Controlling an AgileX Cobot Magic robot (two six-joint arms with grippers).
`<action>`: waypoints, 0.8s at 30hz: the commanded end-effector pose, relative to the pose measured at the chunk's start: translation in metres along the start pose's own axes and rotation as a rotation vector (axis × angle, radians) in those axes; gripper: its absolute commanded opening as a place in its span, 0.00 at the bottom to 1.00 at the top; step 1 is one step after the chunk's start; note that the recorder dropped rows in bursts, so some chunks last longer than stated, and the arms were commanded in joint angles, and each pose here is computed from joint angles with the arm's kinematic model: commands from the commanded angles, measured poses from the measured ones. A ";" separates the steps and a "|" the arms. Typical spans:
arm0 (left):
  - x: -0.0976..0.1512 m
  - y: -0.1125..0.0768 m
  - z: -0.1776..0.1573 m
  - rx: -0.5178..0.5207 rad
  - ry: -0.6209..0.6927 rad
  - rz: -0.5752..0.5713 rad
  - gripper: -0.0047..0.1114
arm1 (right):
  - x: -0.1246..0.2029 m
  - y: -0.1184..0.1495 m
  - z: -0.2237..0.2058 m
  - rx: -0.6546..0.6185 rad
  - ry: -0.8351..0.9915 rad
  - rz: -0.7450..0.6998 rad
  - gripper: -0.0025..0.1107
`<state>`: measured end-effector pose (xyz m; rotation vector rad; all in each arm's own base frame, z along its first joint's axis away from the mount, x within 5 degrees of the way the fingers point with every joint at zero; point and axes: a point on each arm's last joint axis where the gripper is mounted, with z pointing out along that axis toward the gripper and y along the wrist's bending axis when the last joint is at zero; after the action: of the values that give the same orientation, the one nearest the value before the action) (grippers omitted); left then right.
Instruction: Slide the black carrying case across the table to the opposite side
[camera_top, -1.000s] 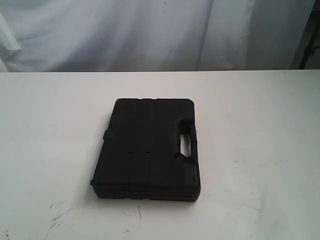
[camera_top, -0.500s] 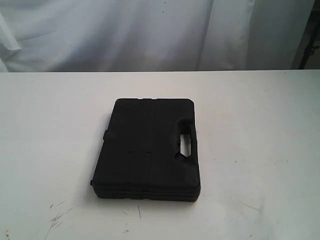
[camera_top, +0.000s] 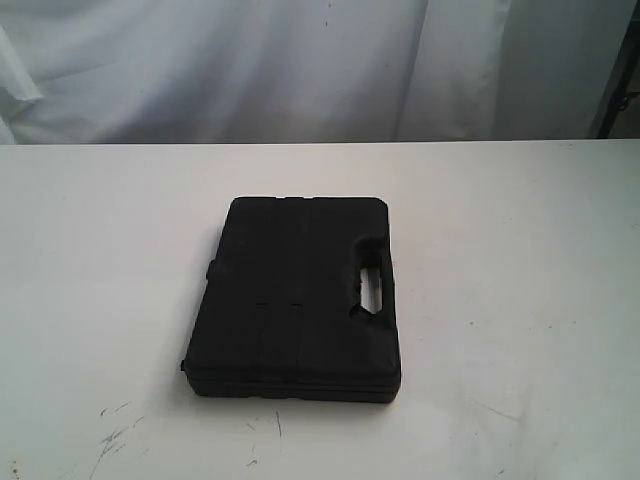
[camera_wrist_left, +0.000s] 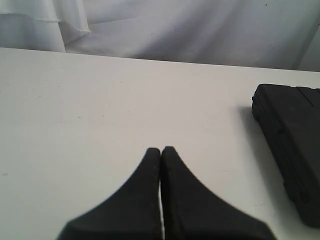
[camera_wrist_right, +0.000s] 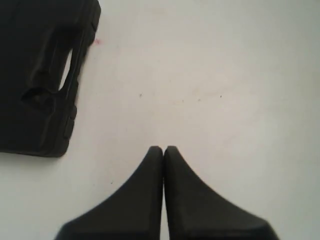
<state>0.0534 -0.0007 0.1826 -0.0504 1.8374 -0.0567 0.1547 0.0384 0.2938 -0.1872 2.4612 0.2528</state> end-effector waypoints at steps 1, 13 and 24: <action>0.000 0.000 0.000 -0.002 -0.010 -0.002 0.04 | 0.000 0.002 0.000 -0.009 0.009 -0.005 0.02; 0.000 0.000 0.000 -0.002 -0.010 -0.002 0.04 | -0.059 0.019 -0.001 -0.120 -0.089 0.023 0.02; 0.000 0.000 0.000 -0.002 -0.010 -0.002 0.04 | -0.107 0.087 0.077 -0.155 0.235 0.005 0.02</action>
<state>0.0534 -0.0007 0.1826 -0.0504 1.8374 -0.0567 0.2563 0.1332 0.3199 -0.2888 2.6280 0.4919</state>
